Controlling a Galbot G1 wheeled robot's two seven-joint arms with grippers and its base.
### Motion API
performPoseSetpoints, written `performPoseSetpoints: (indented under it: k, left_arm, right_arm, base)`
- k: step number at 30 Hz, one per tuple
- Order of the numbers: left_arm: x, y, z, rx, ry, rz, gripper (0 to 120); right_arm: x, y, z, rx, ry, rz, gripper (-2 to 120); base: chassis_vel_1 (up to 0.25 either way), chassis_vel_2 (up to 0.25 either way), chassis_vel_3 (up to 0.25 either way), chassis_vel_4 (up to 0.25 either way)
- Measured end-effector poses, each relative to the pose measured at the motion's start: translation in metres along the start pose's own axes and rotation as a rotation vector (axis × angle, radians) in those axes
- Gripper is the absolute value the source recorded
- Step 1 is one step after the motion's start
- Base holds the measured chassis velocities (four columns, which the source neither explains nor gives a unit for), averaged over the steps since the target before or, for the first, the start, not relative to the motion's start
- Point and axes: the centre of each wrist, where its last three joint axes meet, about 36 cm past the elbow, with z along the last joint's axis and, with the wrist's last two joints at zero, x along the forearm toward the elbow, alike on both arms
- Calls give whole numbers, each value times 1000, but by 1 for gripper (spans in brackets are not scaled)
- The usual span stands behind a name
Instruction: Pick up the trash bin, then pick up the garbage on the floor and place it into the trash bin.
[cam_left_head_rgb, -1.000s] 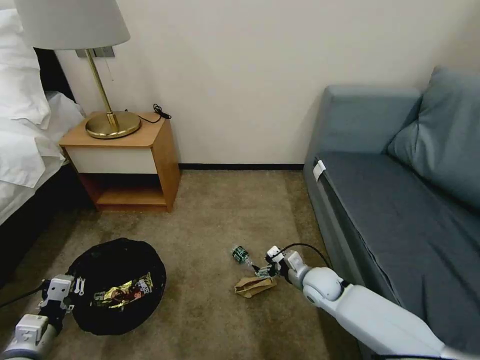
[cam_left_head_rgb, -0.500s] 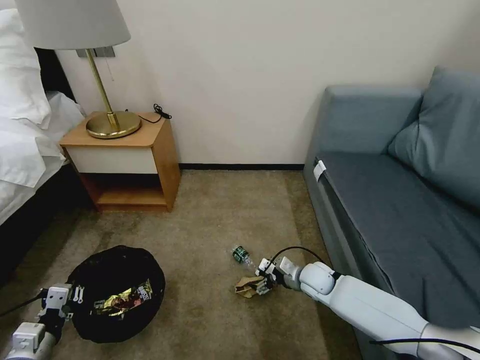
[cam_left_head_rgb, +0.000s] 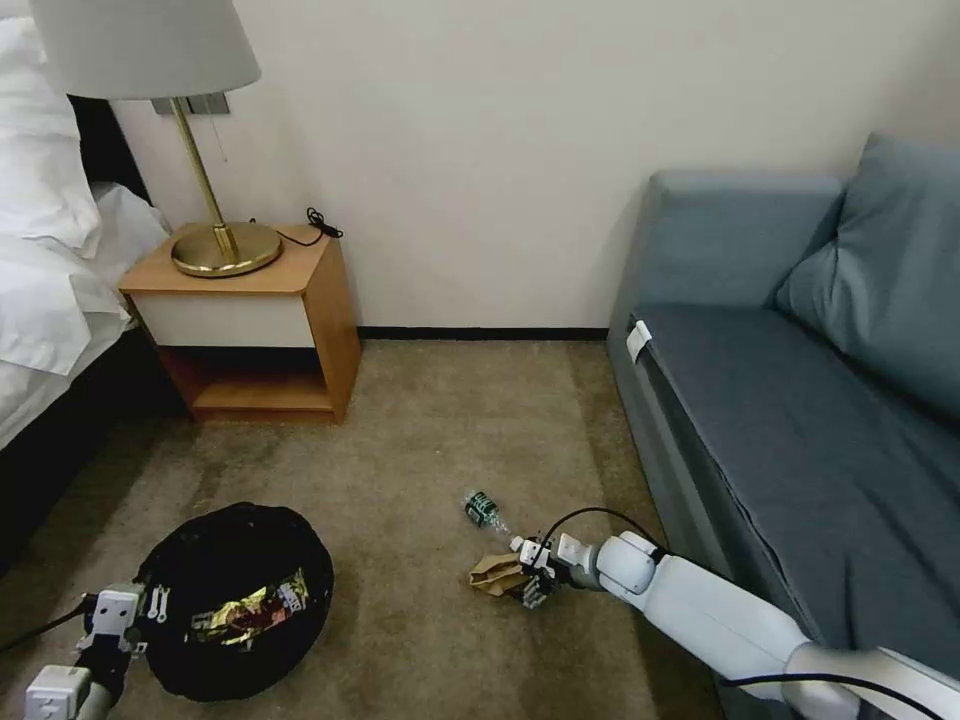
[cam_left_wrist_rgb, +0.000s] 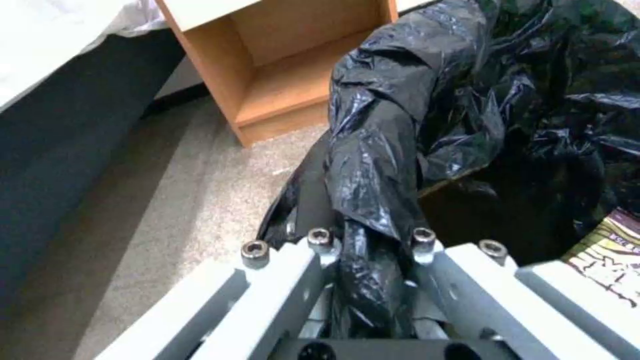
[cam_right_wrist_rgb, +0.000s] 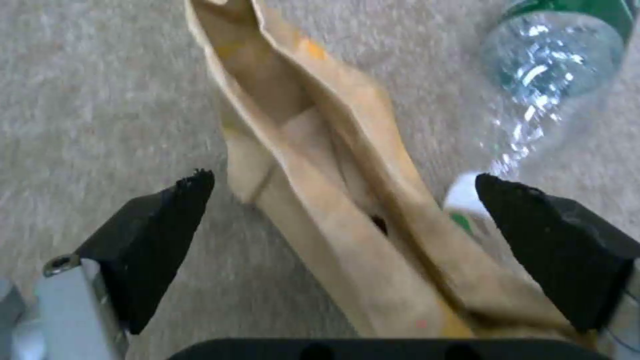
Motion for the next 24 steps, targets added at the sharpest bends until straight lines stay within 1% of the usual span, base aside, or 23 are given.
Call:
performPoseSetpoints:
  k: [4,13,24]
  left_arm:
    - [0,-1,-2,-2,-4,0,4]
    - [-2,-2,-4,-2,-8,2,4]
    - [-6,-1,-4,-5,-6,4,4]
  right_arm:
    - [-9,0,1,-10,-7,6,100]
    - [-12,1,15,-16,-10,15,100]
    - [-29,10,11,-14,-31,-10,100]
  base:
    - [0,0,0,0]
    - [0,0,0,0]
    - [0,0,0,0]
